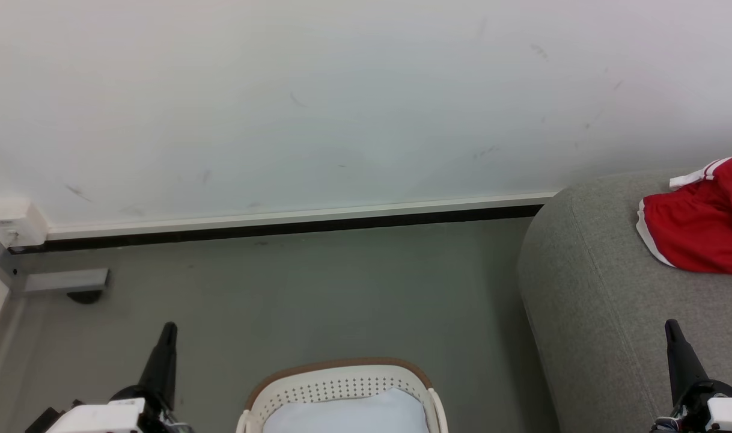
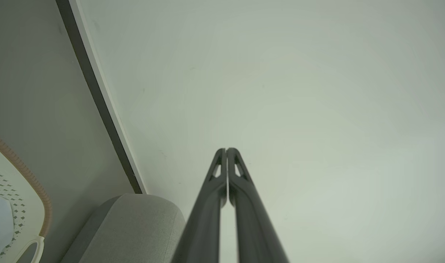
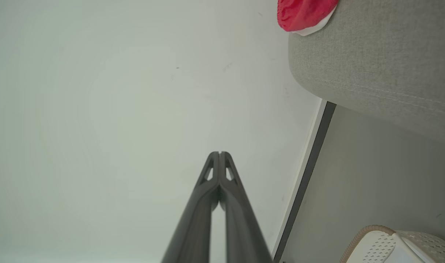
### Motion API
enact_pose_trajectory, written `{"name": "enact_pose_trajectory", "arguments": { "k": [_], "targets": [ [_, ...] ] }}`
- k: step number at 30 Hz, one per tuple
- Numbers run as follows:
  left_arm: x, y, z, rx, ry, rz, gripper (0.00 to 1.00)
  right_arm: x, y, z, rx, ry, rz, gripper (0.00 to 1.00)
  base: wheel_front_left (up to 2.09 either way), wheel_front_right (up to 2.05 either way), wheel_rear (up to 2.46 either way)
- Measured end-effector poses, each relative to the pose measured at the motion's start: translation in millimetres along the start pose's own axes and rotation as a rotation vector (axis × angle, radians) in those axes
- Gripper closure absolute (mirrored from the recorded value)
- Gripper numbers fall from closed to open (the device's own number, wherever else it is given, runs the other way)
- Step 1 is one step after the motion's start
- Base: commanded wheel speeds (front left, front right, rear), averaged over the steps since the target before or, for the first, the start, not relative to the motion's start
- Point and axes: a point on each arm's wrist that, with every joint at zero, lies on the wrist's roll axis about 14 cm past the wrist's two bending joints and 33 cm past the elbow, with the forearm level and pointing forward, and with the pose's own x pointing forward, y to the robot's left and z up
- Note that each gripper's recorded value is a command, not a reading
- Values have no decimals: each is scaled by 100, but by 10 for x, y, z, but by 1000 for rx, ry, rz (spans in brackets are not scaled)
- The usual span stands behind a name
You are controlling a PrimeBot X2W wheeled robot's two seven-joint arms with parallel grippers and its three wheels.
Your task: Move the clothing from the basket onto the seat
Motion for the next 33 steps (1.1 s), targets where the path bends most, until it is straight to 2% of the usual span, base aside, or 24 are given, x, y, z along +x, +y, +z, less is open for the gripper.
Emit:
{"name": "enact_pose_trajectory", "arguments": {
  "k": [33],
  "targets": [
    [0,-2,-1,0,0,-2,100,0,1,-6,1,4,0,100,0,0,0]
  ]
}}
